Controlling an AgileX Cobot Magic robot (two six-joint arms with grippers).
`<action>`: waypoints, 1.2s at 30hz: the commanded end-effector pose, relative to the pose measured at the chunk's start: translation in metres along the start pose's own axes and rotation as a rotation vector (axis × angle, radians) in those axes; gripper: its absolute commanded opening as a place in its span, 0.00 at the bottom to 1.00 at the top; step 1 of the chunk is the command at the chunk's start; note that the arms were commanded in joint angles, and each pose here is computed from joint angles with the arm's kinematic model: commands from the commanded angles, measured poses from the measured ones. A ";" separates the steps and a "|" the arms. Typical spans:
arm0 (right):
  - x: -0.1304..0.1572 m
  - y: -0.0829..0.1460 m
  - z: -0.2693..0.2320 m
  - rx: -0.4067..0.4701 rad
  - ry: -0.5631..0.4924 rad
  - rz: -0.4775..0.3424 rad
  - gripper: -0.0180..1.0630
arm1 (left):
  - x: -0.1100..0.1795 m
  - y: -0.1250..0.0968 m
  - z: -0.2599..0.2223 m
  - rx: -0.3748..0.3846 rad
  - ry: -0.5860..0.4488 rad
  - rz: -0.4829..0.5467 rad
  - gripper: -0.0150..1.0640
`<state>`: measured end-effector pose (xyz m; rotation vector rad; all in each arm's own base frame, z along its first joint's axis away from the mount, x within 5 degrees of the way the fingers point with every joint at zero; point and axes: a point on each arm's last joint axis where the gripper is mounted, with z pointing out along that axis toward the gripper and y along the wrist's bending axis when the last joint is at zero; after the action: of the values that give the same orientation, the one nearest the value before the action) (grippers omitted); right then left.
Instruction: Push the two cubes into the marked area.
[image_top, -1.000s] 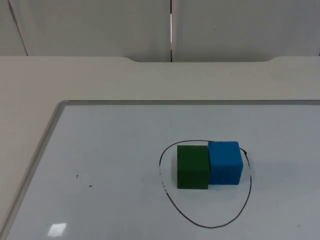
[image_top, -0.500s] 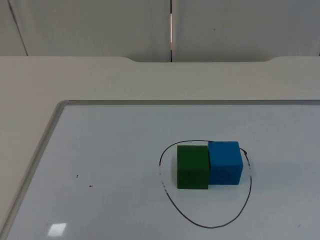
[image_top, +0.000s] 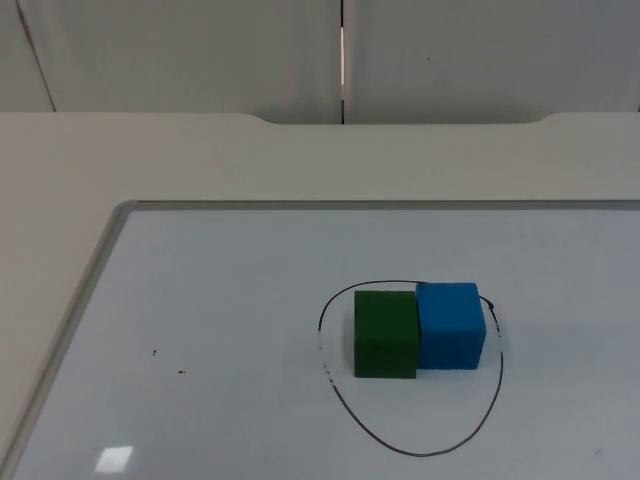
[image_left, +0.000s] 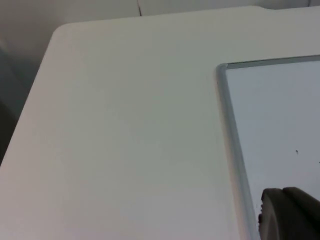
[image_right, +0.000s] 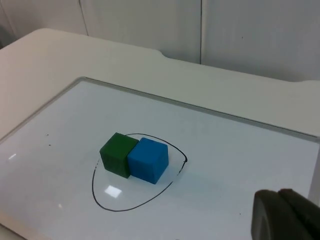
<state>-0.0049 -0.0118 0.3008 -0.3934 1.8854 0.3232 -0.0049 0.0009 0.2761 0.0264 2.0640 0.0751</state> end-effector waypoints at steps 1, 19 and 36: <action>0.001 0.000 0.000 0.007 -0.003 -0.002 0.02 | 0.002 0.004 0.001 -0.048 0.004 -0.036 0.01; 0.020 0.010 0.009 -0.107 0.136 -0.123 0.02 | 0.002 0.003 0.001 -0.036 0.004 -0.049 0.01; 0.019 0.008 0.009 -0.088 0.135 -0.135 0.02 | 0.002 0.003 0.001 -0.036 0.004 -0.049 0.01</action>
<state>-0.0069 -0.0024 0.2806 -0.6067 1.9720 0.3159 -0.0052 0.0047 0.2758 -0.0392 2.0658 0.0950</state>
